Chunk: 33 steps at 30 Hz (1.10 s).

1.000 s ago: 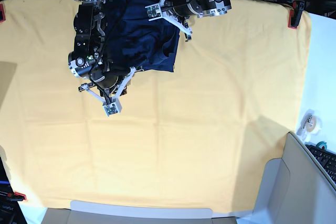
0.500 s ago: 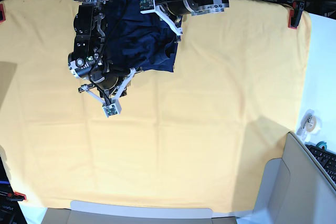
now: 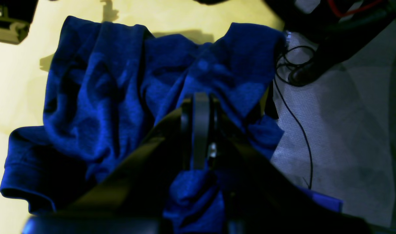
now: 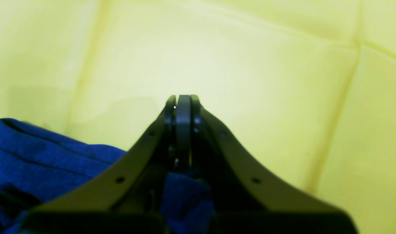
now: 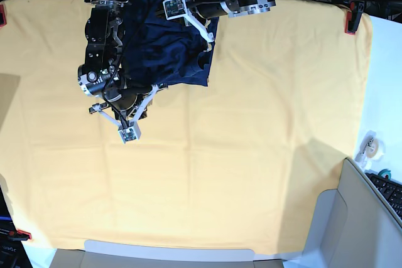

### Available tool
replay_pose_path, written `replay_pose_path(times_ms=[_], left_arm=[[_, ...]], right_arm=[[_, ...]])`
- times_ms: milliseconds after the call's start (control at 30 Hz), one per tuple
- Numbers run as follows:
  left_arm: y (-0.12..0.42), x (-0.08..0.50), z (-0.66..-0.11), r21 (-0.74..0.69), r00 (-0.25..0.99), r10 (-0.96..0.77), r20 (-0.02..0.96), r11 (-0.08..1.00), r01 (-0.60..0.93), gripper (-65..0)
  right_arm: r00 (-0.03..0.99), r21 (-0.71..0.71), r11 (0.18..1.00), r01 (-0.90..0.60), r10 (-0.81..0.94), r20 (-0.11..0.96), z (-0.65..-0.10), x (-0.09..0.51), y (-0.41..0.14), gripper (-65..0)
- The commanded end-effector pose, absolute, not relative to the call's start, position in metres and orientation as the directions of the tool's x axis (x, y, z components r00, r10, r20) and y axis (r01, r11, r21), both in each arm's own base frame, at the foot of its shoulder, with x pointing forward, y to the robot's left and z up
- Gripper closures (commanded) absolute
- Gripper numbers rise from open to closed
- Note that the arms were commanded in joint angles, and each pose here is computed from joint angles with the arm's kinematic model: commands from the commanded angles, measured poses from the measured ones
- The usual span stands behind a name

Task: Fold the T-shirt properly
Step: 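Release the bundle and move both grippers away from it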

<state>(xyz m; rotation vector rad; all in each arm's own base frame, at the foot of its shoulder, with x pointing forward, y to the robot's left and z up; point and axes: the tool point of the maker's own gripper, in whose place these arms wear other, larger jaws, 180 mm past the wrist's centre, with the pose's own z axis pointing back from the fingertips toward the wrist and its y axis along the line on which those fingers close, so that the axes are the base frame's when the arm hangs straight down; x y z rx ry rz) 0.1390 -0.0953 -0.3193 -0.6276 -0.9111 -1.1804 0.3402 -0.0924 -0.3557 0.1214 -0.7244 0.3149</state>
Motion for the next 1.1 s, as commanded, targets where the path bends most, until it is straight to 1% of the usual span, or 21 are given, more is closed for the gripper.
replay_pose_path(times_ms=[0,67,200,267,367,500,667,800,933,967,1067], left_arm=[[-0.095,0.151,-0.308,0.056,0.108,-0.462,0.88,0.328,0.943,-0.1],[-0.089,0.166,-0.309,0.079,0.122,-0.467,0.876,0.388,0.918,-0.1],[-0.075,0.188,-0.313,0.135,0.128,-0.52,0.844,0.439,0.888,-0.1],[-0.07,0.199,-0.311,0.168,0.111,-0.532,0.84,0.448,0.878,-0.1],[-0.069,0.202,-0.31,0.175,0.106,-0.535,0.838,0.447,0.877,-0.1],[-0.068,0.196,-0.33,0.149,0.142,-0.564,0.813,0.438,0.886,-0.1],[-0.07,0.173,-0.357,0.12,0.145,-0.62,0.771,0.365,0.923,-0.1],[-0.07,0.157,-0.363,0.108,0.135,-0.645,0.752,0.322,0.94,-0.1],[-0.079,0.144,-0.358,0.097,0.114,-0.647,0.754,0.281,0.955,-0.1],[-0.082,0.139,-0.356,0.097,0.102,-0.648,0.755,0.263,0.96,-0.1],[-0.089,0.118,-0.353,0.098,0.029,-0.669,0.742,0.151,0.984,-0.1]], right_arm=[[0.664,-0.001,0.947,-0.321,0.226,0.713,-0.34,0.351,-0.089,0.0],[0.664,0.0,0.947,-0.321,0.225,0.713,-0.339,0.351,-0.089,0.0],[0.665,0.002,0.947,-0.322,0.225,0.712,-0.34,0.35,-0.088,0.0],[0.664,0.001,0.945,-0.327,0.228,0.712,-0.34,0.35,-0.086,0.0],[0.663,0.001,0.945,-0.328,0.229,0.712,-0.34,0.35,-0.086,0.0],[0.663,0.001,0.945,-0.328,0.229,0.712,-0.34,0.35,-0.086,0.0],[0.664,0.002,0.946,-0.324,0.226,0.712,-0.34,0.35,-0.087,0.0],[0.664,0.0,0.947,-0.322,0.226,0.713,-0.339,0.352,-0.088,0.0],[0.666,-0.001,0.947,-0.322,0.228,0.71,-0.34,0.352,-0.089,0.0],[0.666,-0.001,0.947,-0.322,0.228,0.71,-0.34,0.352,-0.089,0.0],[0.664,-0.002,0.946,-0.324,0.229,0.711,-0.34,0.352,-0.089,0.0]])
